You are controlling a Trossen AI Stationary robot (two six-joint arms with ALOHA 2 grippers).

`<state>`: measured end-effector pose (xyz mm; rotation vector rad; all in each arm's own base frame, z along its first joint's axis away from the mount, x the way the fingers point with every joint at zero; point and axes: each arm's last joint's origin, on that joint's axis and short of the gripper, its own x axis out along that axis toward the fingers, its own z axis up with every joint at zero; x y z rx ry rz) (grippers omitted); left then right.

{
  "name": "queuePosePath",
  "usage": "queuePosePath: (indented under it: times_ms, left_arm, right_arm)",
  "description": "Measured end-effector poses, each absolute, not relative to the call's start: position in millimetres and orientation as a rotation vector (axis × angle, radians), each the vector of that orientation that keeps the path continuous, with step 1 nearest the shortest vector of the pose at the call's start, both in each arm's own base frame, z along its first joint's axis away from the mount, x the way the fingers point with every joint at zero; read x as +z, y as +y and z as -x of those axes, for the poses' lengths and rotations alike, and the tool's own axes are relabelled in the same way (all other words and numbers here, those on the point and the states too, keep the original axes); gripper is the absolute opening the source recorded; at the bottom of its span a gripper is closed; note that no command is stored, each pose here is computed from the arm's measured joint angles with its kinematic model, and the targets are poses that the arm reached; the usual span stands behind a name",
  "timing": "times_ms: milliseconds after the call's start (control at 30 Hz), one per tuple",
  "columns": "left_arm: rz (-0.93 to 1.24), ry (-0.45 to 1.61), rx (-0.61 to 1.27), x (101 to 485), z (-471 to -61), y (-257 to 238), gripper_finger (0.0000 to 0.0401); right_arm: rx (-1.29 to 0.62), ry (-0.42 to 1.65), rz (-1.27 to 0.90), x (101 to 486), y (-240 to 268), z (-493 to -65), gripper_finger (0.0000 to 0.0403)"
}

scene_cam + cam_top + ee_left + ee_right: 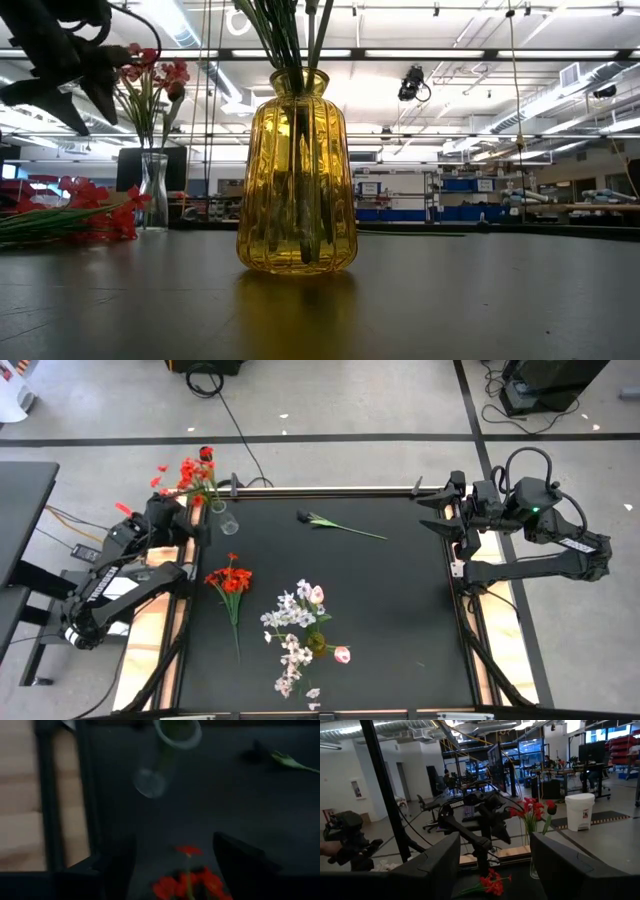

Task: Sort flowers into vase by color
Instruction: Put the black flower into the transparent vase

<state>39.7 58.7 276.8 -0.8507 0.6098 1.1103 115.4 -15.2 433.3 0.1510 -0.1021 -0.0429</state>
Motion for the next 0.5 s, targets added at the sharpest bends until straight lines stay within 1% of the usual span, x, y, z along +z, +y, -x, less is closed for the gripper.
queuePosePath:
  times_ms: [167, 267, 367, 500]
  left_arm:
    - [0.99, 0.637, 0.919, 274.3, -42.2, 51.6, 0.0255]
    - [1.077, 0.676, 0.904, 271.1, -40.3, 46.4, 0.0254]
    - [1.143, 0.649, 0.879, 272.0, -42.0, 44.9, 0.0253]
    - [1.211, 0.665, 0.872, 270.7, -43.0, 41.6, 0.0253]
  right_arm:
    - [-0.043, -0.102, -0.151, 433.3, -15.2, -115.3, 0.0247]
    - [-0.043, -0.102, -0.15, 433.3, -15.2, -115.4, 0.0247]
    - [-0.043, -0.102, -0.151, 433.2, -15.2, -115.5, 0.0247]
    - [-0.043, -0.102, -0.151, 433.3, -15.3, -115.4, 0.0247]
